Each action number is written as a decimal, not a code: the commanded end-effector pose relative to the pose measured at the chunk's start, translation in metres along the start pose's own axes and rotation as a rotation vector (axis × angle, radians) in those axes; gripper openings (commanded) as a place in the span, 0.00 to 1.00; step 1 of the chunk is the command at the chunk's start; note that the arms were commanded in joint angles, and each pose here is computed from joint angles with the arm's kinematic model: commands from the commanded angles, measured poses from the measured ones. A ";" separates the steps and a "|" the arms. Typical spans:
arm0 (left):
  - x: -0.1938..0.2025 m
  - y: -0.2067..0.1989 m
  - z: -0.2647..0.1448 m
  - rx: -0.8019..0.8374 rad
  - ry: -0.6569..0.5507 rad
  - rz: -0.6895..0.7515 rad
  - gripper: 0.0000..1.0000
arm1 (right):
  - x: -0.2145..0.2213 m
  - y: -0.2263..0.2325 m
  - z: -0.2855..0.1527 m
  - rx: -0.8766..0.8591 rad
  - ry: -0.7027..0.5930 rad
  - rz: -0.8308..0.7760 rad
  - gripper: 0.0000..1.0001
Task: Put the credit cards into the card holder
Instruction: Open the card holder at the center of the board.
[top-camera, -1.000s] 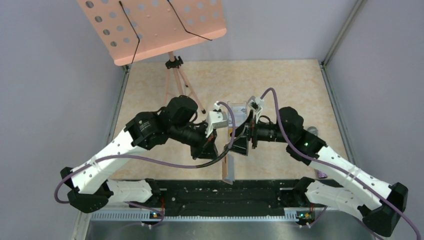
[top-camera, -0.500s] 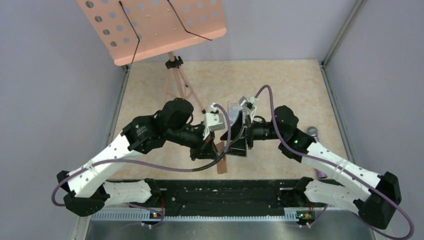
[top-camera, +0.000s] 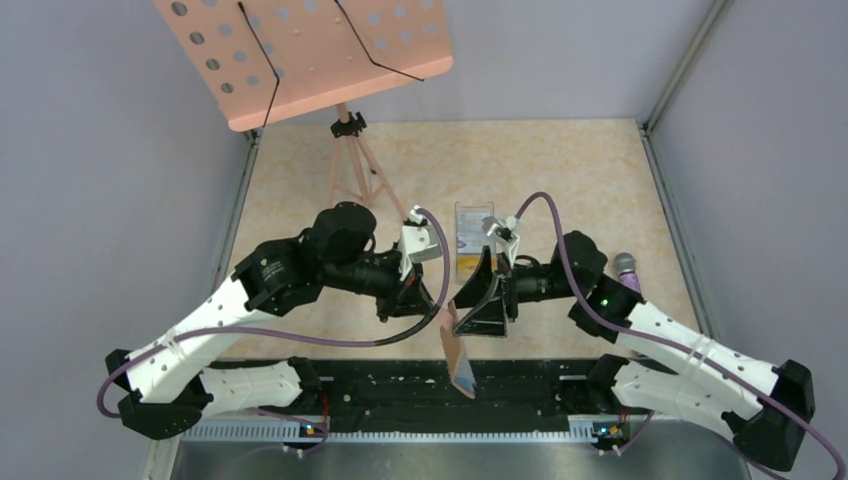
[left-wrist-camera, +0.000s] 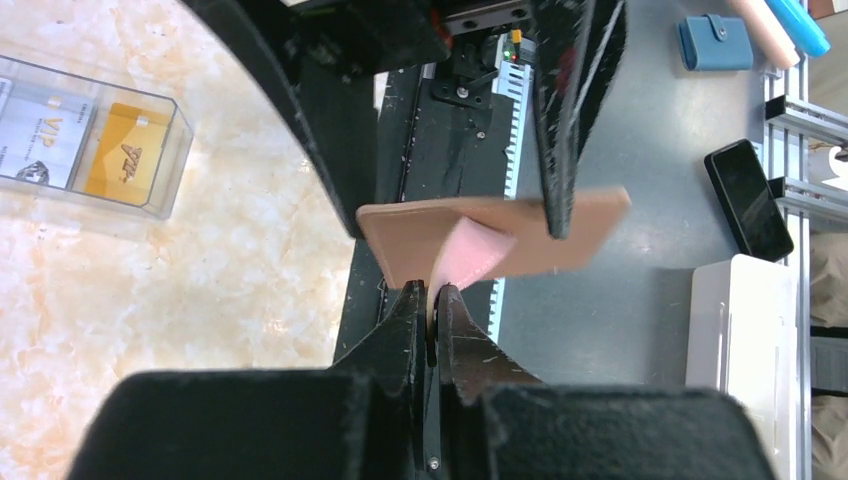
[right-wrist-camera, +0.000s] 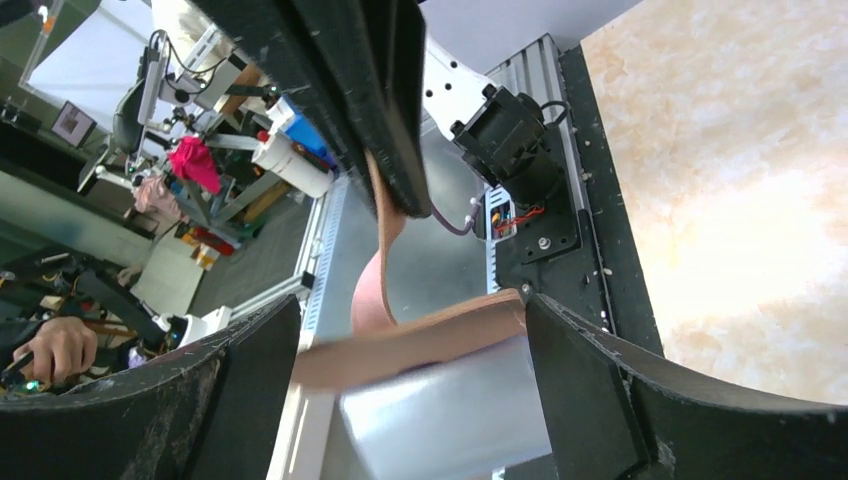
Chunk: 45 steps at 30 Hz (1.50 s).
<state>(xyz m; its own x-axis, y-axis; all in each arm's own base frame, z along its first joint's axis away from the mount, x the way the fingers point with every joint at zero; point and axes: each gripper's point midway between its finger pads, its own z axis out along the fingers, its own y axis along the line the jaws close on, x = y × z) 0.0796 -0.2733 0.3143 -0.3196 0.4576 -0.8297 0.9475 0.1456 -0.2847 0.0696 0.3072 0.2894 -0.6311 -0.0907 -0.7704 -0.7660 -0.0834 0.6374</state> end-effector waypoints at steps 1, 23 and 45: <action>-0.016 0.001 -0.008 -0.038 -0.091 0.036 0.00 | -0.003 0.011 -0.009 0.019 -0.028 -0.031 0.82; 0.011 -0.027 -0.015 0.217 -0.065 0.551 0.00 | -0.045 -0.009 -0.001 0.183 -0.025 -0.199 0.94; -0.020 -0.010 -0.016 0.081 -0.173 0.647 0.00 | 0.009 0.002 -0.007 0.043 0.102 -0.083 0.88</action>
<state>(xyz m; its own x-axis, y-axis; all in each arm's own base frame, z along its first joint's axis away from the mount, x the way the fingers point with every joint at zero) 0.0682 -0.2665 0.3142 0.2702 0.3710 -0.8884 0.9488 -0.2596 0.1802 0.0755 0.3094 0.2883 -0.5635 -0.1639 -0.8097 -0.8149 -0.0502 0.5774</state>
